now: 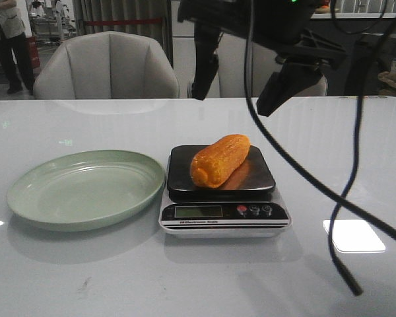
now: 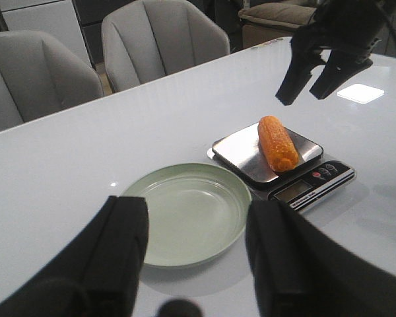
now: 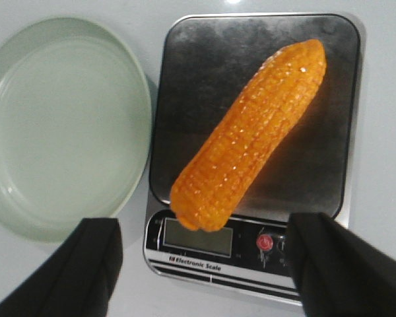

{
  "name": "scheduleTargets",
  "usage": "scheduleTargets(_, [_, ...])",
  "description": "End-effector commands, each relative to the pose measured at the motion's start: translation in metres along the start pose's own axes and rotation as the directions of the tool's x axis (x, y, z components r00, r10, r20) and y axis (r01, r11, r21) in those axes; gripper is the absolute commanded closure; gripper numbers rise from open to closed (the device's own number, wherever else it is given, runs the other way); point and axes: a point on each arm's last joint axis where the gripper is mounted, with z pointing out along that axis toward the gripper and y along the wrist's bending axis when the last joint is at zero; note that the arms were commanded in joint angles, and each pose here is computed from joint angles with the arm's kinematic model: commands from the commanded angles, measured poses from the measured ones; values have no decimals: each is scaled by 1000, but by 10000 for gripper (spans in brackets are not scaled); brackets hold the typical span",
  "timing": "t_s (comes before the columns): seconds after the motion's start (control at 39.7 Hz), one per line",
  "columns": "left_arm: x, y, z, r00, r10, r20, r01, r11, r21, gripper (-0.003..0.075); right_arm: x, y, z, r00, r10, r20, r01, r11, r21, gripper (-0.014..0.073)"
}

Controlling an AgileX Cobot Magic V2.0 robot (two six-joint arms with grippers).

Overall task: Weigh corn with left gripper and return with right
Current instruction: 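Lower the right gripper over the corn on the scale and grasp it, then lift the corn with the right gripper and carry it to the plate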

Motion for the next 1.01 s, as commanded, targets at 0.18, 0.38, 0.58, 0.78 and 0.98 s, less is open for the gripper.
scheduleTargets(0.18, [-14, 1, -2, 996, 4, 91, -4, 1000, 0, 325, -24, 19, 14, 986, 154, 57, -157, 986, 62, -11])
scheduleTargets(0.38, [-14, 1, -2, 996, 4, 91, -4, 1000, 0, 325, -24, 17, 41, 978, 207, 8, -207, 971, 119, -11])
scheduleTargets(0.58, [-14, 1, -2, 996, 4, 91, -4, 1000, 0, 325, -21, 15, 61, 978, 207, -20, -202, 968, 149, 116])
scheduleTargets(0.78, [-14, 1, -2, 996, 4, 91, -4, 1000, 0, 325, -24, 26, 56, 989, 146, -10, -143, 983, 117, 394])
scheduleTargets(0.98, [-14, 1, -2, 996, 4, 91, -4, 1000, 0, 325, -12, 85, 44, 994, -90, 68, 93, 995, -45, 418])
